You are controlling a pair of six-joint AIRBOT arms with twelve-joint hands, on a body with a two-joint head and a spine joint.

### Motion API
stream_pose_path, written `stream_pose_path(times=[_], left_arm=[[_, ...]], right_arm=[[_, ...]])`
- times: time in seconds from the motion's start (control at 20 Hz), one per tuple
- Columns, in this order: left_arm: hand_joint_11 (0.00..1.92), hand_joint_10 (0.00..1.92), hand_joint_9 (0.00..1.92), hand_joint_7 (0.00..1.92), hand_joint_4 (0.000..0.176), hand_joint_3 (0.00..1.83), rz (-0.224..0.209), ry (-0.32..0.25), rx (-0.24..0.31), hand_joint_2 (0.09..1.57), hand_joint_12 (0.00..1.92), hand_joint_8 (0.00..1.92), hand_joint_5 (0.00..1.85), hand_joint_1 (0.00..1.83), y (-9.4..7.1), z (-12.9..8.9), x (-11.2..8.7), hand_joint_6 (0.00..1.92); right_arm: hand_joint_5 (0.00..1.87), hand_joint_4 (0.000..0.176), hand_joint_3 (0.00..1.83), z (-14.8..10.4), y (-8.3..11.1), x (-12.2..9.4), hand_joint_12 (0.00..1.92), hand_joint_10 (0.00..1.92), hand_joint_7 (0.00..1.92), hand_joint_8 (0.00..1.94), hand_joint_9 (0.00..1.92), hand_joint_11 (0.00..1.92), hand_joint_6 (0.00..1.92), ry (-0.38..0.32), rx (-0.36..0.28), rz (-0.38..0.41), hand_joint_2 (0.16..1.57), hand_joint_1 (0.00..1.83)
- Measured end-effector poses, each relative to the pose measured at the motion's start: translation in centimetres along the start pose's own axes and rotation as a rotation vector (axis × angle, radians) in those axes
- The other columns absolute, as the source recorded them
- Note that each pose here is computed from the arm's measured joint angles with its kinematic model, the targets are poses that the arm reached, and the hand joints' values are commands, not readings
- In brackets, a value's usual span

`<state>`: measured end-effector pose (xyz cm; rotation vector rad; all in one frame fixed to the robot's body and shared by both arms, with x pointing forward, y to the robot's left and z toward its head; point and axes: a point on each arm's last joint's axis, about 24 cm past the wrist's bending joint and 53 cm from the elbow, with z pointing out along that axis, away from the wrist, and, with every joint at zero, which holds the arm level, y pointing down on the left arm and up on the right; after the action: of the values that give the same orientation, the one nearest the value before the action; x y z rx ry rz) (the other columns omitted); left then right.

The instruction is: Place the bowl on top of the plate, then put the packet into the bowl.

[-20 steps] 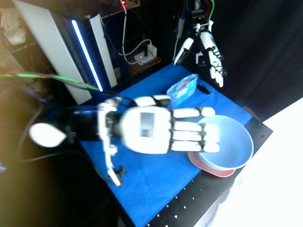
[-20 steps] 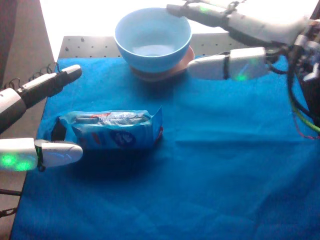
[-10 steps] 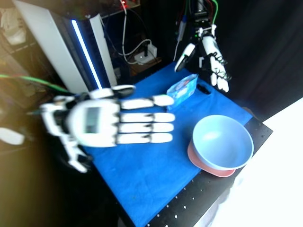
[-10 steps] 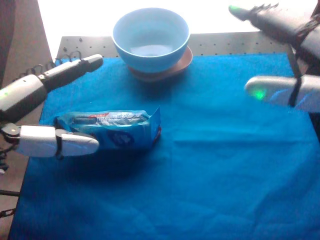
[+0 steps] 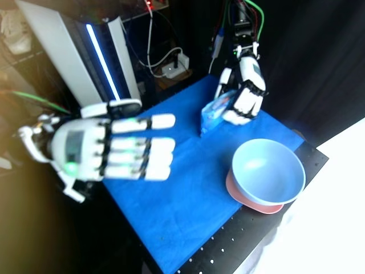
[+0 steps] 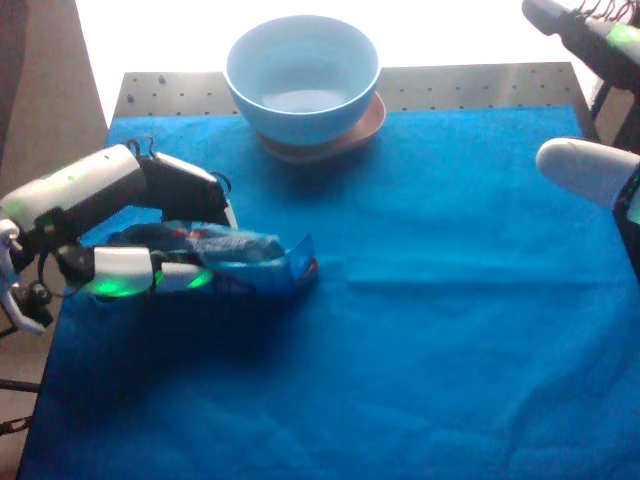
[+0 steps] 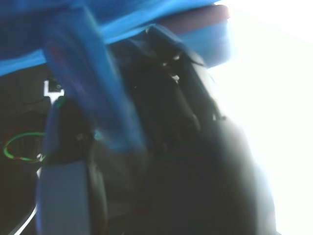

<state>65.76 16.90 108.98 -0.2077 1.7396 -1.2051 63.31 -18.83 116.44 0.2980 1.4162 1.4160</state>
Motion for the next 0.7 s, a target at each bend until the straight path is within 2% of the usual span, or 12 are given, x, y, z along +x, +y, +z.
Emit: stream_pose_path(times=[0.1,0.15,0.2,0.3,0.35,0.4,0.45,0.5,0.55,0.6,0.65,0.7], left_arm=[[0.74,1.21,0.91,0.93,0.0,0.0,0.013,-0.026,0.02,1.11,1.25,1.0,0.98,1.37,-0.8,0.8,-1.4,0.94],[0.73,1.22,0.9,0.92,0.0,0.0,0.02,-0.04,0.037,1.11,1.28,1.06,1.04,1.38,-1.4,1.2,-2.0,0.82],[0.77,1.16,0.94,0.97,0.0,0.0,0.027,-0.055,0.054,1.1,1.22,0.97,1.03,1.38,-2.1,1.5,-2.8,0.86],[0.7,1.12,0.96,1.09,0.0,0.0,0.049,-0.094,0.115,1.07,1.14,0.85,1.06,1.38,-4.2,1.8,-4.7,0.76],[0.71,1.15,0.92,1.07,0.0,0.0,0.058,-0.126,0.164,1.08,1.19,0.86,1.02,1.37,-5.8,1.8,-6.0,0.88],[0.71,1.15,0.92,1.07,0.0,0.0,0.063,-0.139,0.179,1.08,1.19,0.86,1.02,1.37,-6.3,1.9,-6.6,0.88],[0.81,1.14,0.94,1.06,0.0,0.0,0.072,-0.152,0.197,1.08,1.22,0.85,1.03,1.37,-6.9,2.0,-7.2,0.88],[0.84,1.18,0.91,0.99,0.0,0.0,0.085,-0.18,0.217,1.1,1.26,0.93,0.99,1.38,-7.8,2.3,-8.4,0.97],[0.82,1.21,0.88,0.92,0.0,0.0,0.109,-0.209,0.233,1.12,1.28,1.01,0.96,1.37,-8.6,2.6,-9.6,1.05],[0.85,1.18,0.9,0.92,0.0,0.0,0.117,-0.236,0.246,1.12,1.24,0.98,0.94,1.37,-9.2,3.1,-10.6,1.1],[0.87,1.15,0.91,0.92,0.0,0.0,0.116,-0.267,0.249,1.12,1.17,0.97,0.93,1.37,-9.6,4.0,-11.7,1.12],[0.79,1.14,0.89,0.97,0.0,0.0,0.12,-0.279,0.25,1.11,1.11,0.89,0.97,1.37,-9.9,5.0,-12.4,1.09]], right_arm=[[0.0,0.145,0.01,-0.1,0.1,0.3,0.0,0.0,0.0,0.0,0.0,0.0,0.0,0.012,-0.006,-0.002,1.19,0.28],[0.0,0.156,0.0,-0.2,0.0,0.4,0.0,0.0,0.0,0.0,0.0,0.0,0.0,0.015,-0.004,-0.004,1.18,0.29],[0.0,0.134,0.0,-0.3,-0.1,0.4,0.0,0.0,0.0,0.0,0.0,0.0,0.0,0.014,0.001,-0.002,1.19,0.28],[0.0,0.137,0.01,-0.4,-0.4,0.3,0.0,0.0,0.0,0.0,0.0,0.0,0.0,0.006,0.008,0.003,1.2,0.23],[0.0,0.155,0.01,-0.4,-0.5,0.3,0.0,0.0,0.0,0.0,0.0,0.0,0.0,0.004,0.014,0.004,1.21,0.24],[0.0,0.155,0.01,-0.4,-0.5,0.3,0.0,0.0,0.0,0.0,0.0,0.0,0.0,0.002,0.015,0.005,1.21,0.24],[0.0,0.145,0.01,-0.4,-0.5,0.3,0.0,0.0,0.0,0.0,0.0,0.0,0.0,0.003,0.015,0.005,1.21,0.23],[0.0,0.146,0.01,-0.4,-0.5,0.3,0.0,0.0,0.0,0.0,0.0,0.0,0.0,0.003,0.013,0.005,1.22,0.24],[0.0,0.129,0.01,-0.4,-0.5,0.3,0.0,0.0,0.0,0.0,0.0,0.0,0.0,0.002,0.014,0.006,1.23,0.29],[0.0,0.147,0.01,-0.5,-0.6,0.3,0.0,0.0,0.0,0.0,0.0,0.0,0.0,0.001,0.016,0.007,1.23,0.3],[0.0,0.138,0.0,-0.6,-0.8,0.3,0.0,0.0,0.0,0.0,0.0,0.0,0.0,0.0,0.021,0.008,1.23,0.32],[0.0,0.121,0.01,-0.7,-0.9,0.5,0.0,0.0,0.0,0.0,0.0,0.0,0.0,0.002,0.026,0.011,1.24,0.36]])
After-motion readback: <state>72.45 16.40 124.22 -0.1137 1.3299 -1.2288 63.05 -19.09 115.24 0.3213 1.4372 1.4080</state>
